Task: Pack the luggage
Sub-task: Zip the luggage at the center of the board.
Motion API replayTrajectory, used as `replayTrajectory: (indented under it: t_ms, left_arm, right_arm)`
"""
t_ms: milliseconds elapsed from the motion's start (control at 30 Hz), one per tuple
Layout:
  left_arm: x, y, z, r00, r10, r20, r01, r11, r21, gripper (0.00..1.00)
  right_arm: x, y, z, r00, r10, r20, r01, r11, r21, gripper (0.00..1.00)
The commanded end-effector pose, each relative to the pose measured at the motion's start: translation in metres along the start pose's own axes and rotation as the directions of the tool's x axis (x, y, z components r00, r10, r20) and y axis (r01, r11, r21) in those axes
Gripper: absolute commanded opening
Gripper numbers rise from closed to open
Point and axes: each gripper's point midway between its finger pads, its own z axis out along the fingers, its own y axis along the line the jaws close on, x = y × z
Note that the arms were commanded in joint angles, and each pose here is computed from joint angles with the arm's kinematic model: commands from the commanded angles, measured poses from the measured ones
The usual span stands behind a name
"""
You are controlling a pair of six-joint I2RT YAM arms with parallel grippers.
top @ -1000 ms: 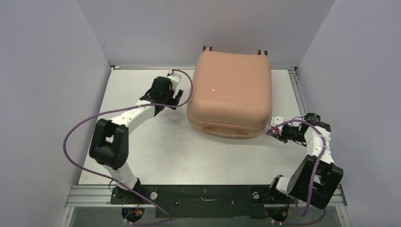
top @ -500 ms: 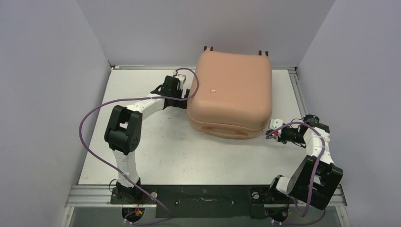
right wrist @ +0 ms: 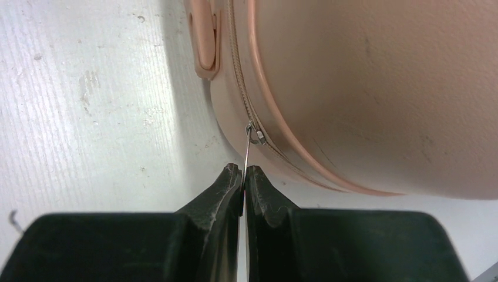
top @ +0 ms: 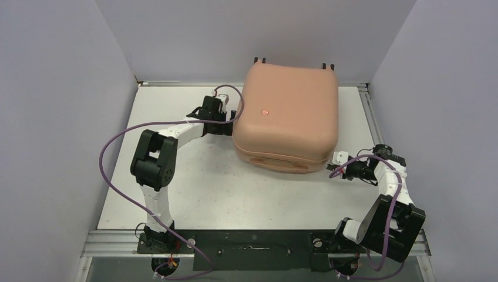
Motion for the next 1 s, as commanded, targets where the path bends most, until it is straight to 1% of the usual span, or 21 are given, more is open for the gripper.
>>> replayTrajectory:
  t_ms: [0,100,233,300,333,400,500,567,633,700,833,933,967]
  left_arm:
    - [0.042,-0.1,-0.009,0.994,0.068,-0.09,-0.045,0.97,0.24,0.96]
    - [0.046,-0.106,-0.01,0.992,0.073,-0.102,-0.045,0.966,0.253,0.96]
    - [0.054,-0.112,-0.01,0.989,0.089,-0.115,-0.056,0.963,0.265,0.96]
    - [0.059,-0.117,-0.01,0.987,0.101,-0.125,-0.063,0.959,0.278,0.96]
    - [0.061,-0.119,-0.01,0.986,0.105,-0.127,-0.066,0.957,0.282,0.96]
    - [0.066,-0.124,-0.012,0.984,0.116,-0.134,-0.072,0.954,0.292,0.96]
    - [0.072,-0.132,-0.014,0.982,0.125,-0.144,-0.075,0.949,0.306,0.96]
    - [0.077,-0.137,-0.015,0.98,0.13,-0.151,-0.077,0.946,0.314,0.96]
    - [0.081,-0.14,-0.016,0.979,0.122,-0.162,-0.065,0.945,0.321,0.96]
    - [0.085,-0.142,-0.016,0.979,0.112,-0.17,-0.051,0.944,0.327,0.96]
    - [0.093,-0.146,-0.017,0.977,0.096,-0.191,-0.026,0.94,0.339,0.96]
    - [0.096,-0.156,-0.018,0.976,0.088,-0.197,-0.011,0.933,0.36,0.96]
    - [0.098,-0.16,-0.018,0.976,0.09,-0.2,-0.01,0.929,0.369,0.96]
  right_arm:
    - [-0.029,0.043,0.017,0.984,0.134,0.122,-0.122,0.987,-0.102,0.05]
    - [-0.033,0.04,0.019,0.981,0.131,0.144,-0.118,0.989,-0.092,0.05]
    - [-0.044,0.025,0.019,0.976,0.128,0.178,-0.121,0.991,-0.053,0.05]
    - [-0.05,0.019,0.021,0.971,0.152,0.185,-0.146,0.988,-0.046,0.05]
    - [-0.052,0.015,0.021,0.972,0.142,0.187,-0.138,0.99,-0.035,0.05]
    - [-0.057,0.009,0.022,0.966,0.177,0.189,-0.176,0.984,-0.019,0.05]
    - [-0.059,-0.003,0.017,0.972,0.159,0.171,-0.168,0.985,0.035,0.05]
    - [-0.052,-0.013,0.012,0.976,0.159,0.148,-0.173,0.981,0.083,0.05]
    - [-0.043,-0.02,0.004,0.971,0.188,0.148,-0.206,0.971,0.117,0.05]
    - [-0.035,-0.024,-0.005,0.967,0.209,0.146,-0.228,0.965,0.129,0.05]
    - [-0.008,-0.034,-0.024,0.966,0.234,0.112,-0.248,0.958,0.141,0.05]
    - [0.005,-0.025,-0.035,0.963,0.249,0.101,-0.259,0.96,0.109,0.05]
    - [0.008,-0.022,-0.04,0.969,0.226,0.1,-0.236,0.966,0.102,0.05]
